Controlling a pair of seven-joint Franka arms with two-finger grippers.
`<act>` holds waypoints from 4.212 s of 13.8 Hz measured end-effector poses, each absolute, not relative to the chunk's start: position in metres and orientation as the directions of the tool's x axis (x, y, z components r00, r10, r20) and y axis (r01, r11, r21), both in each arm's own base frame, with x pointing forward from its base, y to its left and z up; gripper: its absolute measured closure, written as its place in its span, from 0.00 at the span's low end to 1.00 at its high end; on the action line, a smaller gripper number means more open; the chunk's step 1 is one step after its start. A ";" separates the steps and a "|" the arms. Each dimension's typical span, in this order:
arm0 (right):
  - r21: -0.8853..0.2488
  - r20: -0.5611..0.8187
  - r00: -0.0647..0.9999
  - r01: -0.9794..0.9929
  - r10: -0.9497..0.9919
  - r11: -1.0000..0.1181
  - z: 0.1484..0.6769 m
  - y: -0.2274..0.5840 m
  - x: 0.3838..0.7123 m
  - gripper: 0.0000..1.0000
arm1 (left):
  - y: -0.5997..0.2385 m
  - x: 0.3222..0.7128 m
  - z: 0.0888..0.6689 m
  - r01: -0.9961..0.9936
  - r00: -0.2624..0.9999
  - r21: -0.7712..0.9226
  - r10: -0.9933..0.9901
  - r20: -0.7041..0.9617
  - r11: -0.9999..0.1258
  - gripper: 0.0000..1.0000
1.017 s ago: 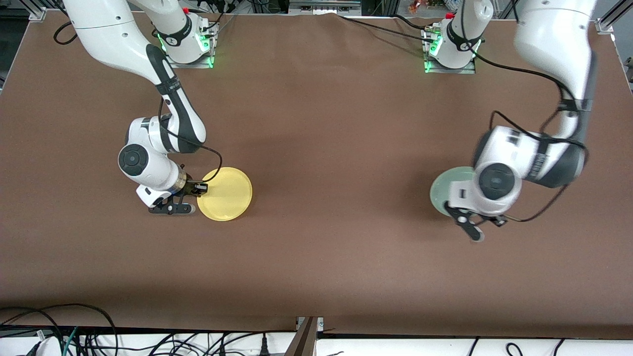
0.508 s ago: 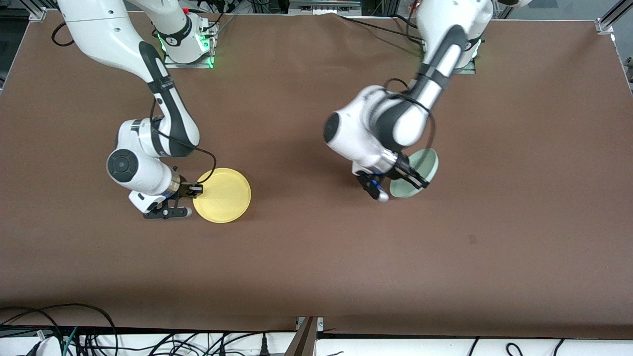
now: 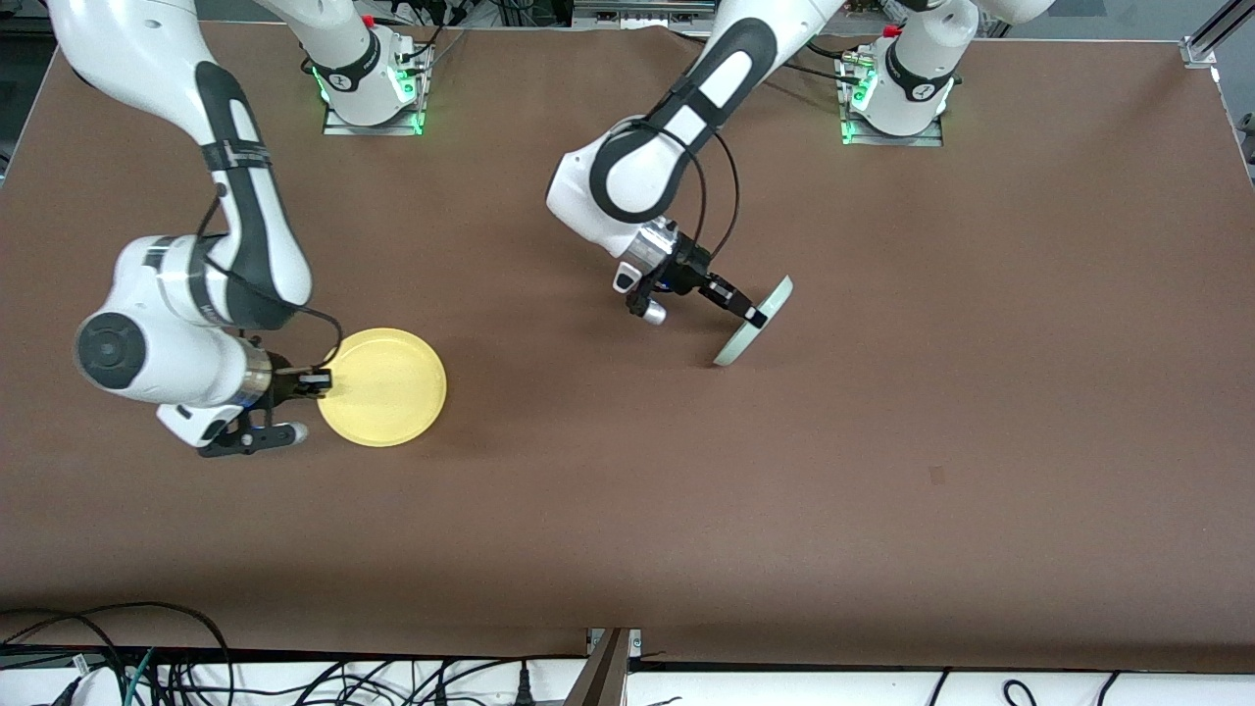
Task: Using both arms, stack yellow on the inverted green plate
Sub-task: 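Flip the green plate over with the left gripper toward the table center, then lower the inverted green plate onto the table, open and withdraw the left gripper, then carry the yellow plate with the right gripper over the green plate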
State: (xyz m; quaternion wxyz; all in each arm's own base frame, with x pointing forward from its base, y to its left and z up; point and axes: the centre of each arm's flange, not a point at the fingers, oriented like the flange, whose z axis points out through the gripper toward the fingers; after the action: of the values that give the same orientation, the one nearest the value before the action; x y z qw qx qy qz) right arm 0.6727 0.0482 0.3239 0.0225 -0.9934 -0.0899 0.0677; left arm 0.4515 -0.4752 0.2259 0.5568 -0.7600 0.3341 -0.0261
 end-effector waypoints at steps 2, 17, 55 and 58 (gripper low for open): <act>-0.067 -0.136 0.969 0.199 0.206 -0.978 0.338 0.033 0.677 0.98 | -0.488 0.439 0.221 -0.443 0.779 -0.886 -0.546 -0.308 -0.133 0.96; -0.085 -0.155 0.959 0.226 0.237 -0.970 0.345 0.014 0.678 0.98 | -0.576 0.438 0.222 -0.493 0.770 -0.646 -0.638 -0.013 -0.582 0.14; -0.144 -0.058 0.899 -0.437 -0.433 -0.888 0.278 0.495 0.473 0.98 | -0.006 0.543 0.599 -0.069 0.997 -0.057 -0.067 -0.026 -0.996 0.00; -0.167 -0.058 0.894 -0.447 -0.444 -0.879 0.265 0.506 0.455 0.98 | -0.019 0.544 0.599 -0.049 0.999 -0.059 -0.048 -0.018 -0.997 0.00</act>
State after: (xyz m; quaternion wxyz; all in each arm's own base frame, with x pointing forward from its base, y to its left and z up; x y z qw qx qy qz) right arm 0.4549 0.5056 0.2645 0.0885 -0.9692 0.2297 0.0092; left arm 0.5437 -0.0193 0.5991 0.0295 -0.9992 0.0244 0.0081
